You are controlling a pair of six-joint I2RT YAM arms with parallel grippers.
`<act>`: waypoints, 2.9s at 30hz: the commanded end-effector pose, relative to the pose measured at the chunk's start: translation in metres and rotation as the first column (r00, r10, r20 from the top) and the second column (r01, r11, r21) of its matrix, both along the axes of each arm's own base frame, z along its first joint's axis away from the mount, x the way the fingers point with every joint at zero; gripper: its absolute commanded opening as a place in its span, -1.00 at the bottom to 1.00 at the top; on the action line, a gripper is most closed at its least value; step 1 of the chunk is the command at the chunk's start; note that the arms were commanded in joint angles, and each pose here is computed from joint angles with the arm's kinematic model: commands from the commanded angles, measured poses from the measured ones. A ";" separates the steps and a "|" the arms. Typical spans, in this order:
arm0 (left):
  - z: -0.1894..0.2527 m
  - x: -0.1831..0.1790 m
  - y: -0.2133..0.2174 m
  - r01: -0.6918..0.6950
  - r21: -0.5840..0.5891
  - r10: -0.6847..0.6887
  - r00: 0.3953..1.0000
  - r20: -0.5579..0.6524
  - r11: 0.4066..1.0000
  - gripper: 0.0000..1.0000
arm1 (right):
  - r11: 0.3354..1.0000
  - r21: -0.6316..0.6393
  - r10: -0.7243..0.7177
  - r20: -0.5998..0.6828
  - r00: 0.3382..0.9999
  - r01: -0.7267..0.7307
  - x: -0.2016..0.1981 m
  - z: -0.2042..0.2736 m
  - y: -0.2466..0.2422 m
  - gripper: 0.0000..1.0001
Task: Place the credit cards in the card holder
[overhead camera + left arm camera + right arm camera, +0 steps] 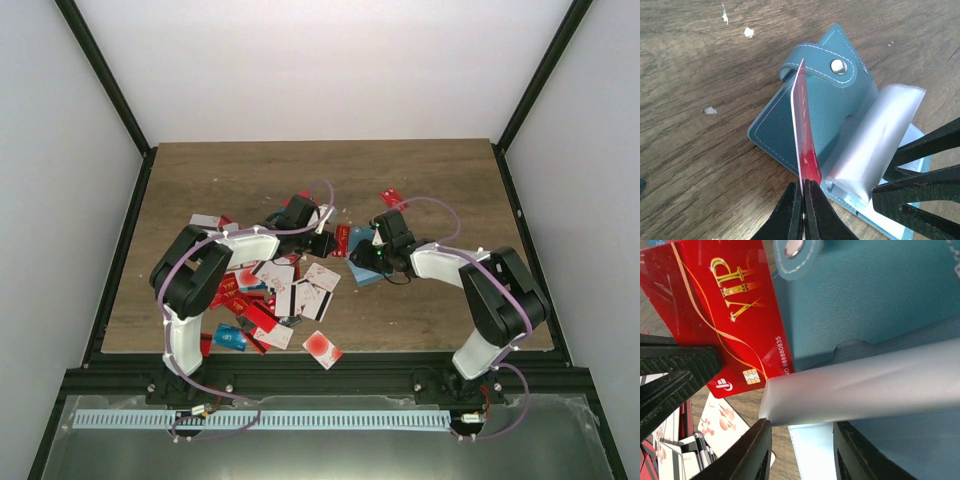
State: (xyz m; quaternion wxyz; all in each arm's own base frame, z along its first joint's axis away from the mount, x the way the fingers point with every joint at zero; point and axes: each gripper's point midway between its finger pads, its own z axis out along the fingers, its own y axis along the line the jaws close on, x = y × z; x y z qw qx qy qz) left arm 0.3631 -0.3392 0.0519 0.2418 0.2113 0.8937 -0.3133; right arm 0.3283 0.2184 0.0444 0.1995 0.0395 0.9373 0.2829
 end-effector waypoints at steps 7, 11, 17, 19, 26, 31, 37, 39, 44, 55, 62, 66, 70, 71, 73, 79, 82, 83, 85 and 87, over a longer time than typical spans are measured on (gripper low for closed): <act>-0.019 -0.023 0.011 0.015 0.041 -0.011 0.997 -0.076 0.999 -0.92 | 0.997 0.002 -0.072 0.059 0.996 0.072 0.019 0.026 -0.010 0.05; -0.018 -0.025 0.010 0.017 0.036 -0.014 0.997 -0.077 0.999 -0.92 | 0.996 -0.004 -0.094 0.043 0.995 0.094 0.020 0.022 -0.012 0.06; -0.019 -0.029 0.010 0.022 0.039 -0.019 0.996 -0.082 0.999 -0.92 | 0.995 0.030 -0.097 0.058 0.994 0.096 0.022 0.030 -0.010 0.17; -0.019 -0.030 0.010 0.021 0.041 -0.018 0.996 -0.083 0.999 -0.92 | 0.994 0.043 -0.099 0.077 0.992 0.096 0.024 0.037 -0.009 0.33; -0.019 -0.033 0.009 0.025 0.040 -0.022 0.996 -0.083 0.999 -0.92 | 0.991 0.037 -0.132 0.083 0.988 0.130 0.026 0.042 -0.014 0.40; -0.018 -0.035 0.007 0.028 0.038 -0.025 0.996 -0.082 0.999 -0.92 | 0.987 0.011 -0.159 0.045 0.986 0.159 0.024 0.028 -0.019 0.31; -0.017 -0.038 0.006 0.032 0.037 -0.029 0.996 -0.082 0.999 -0.92 | 0.988 -0.009 -0.153 0.018 0.988 0.153 0.024 0.015 -0.019 -0.30; -0.017 -0.040 0.006 0.034 0.037 -0.031 0.996 -0.083 0.999 -0.92 | 0.989 -0.021 -0.145 0.018 0.989 0.146 0.025 0.013 -0.018 -0.45; -0.014 -0.045 0.006 0.037 0.036 -0.034 0.996 -0.085 0.999 -0.92 | 0.993 -0.052 -0.107 0.005 0.994 0.107 0.025 0.009 -0.017 -0.81; 0.019 -0.068 0.010 0.038 0.012 -0.036 0.993 -0.111 0.999 -0.92 | 0.974 -0.204 0.073 -0.126 0.989 -0.098 -0.016 0.001 -0.031 -0.99; 0.034 -0.079 0.012 0.024 -0.039 -0.029 0.992 -0.124 0.999 -0.92 | 0.949 -0.269 0.120 -0.177 0.977 -0.165 -0.042 0.000 -0.043 -0.99; 0.035 -0.080 0.008 0.034 -0.064 -0.042 0.991 -0.129 0.997 -0.92 | 0.945 -0.260 0.156 -0.173 0.973 -0.197 -0.048 0.008 -0.034 -0.99; 0.020 -0.081 0.006 0.041 -0.062 -0.050 0.988 -0.148 0.997 -0.92 | 0.937 -0.258 0.194 -0.172 0.966 -0.234 -0.051 0.009 -0.022 -0.99; 0.017 -0.081 0.005 0.042 -0.063 -0.051 0.987 -0.153 0.997 -0.92 | 0.938 -0.254 0.197 -0.173 0.965 -0.237 -0.051 0.008 -0.020 -0.99; 0.009 -0.083 0.006 0.042 -0.061 -0.051 0.985 -0.163 0.997 -0.92 | 0.938 -0.248 0.204 -0.173 0.964 -0.243 -0.050 0.007 -0.014 -0.99; -0.013 -0.086 0.011 0.037 -0.023 -0.041 0.982 -0.186 0.999 -0.92 | 0.957 -0.162 0.219 -0.144 0.965 -0.241 -0.039 0.010 0.010 -0.81; -0.018 -0.088 0.014 0.034 -0.013 -0.036 0.981 -0.191 0.999 -0.92 | 0.961 -0.063 0.261 -0.119 0.958 -0.270 -0.038 0.017 0.029 -0.65; -0.018 -0.089 0.014 0.036 -0.014 -0.037 0.981 -0.193 0.999 -0.92 | 0.960 -0.031 0.275 -0.111 0.955 -0.280 -0.038 0.019 0.034 -0.56; -0.016 -0.090 0.014 0.037 -0.019 -0.040 0.981 -0.191 0.999 -0.92 | 0.957 0.012 0.291 -0.096 0.952 -0.291 -0.037 0.020 0.042 -0.42; -0.013 -0.090 0.014 0.036 -0.024 -0.039 0.982 -0.186 0.999 -0.92 | 0.953 0.039 0.302 -0.088 0.949 -0.300 -0.036 0.018 0.047 -0.32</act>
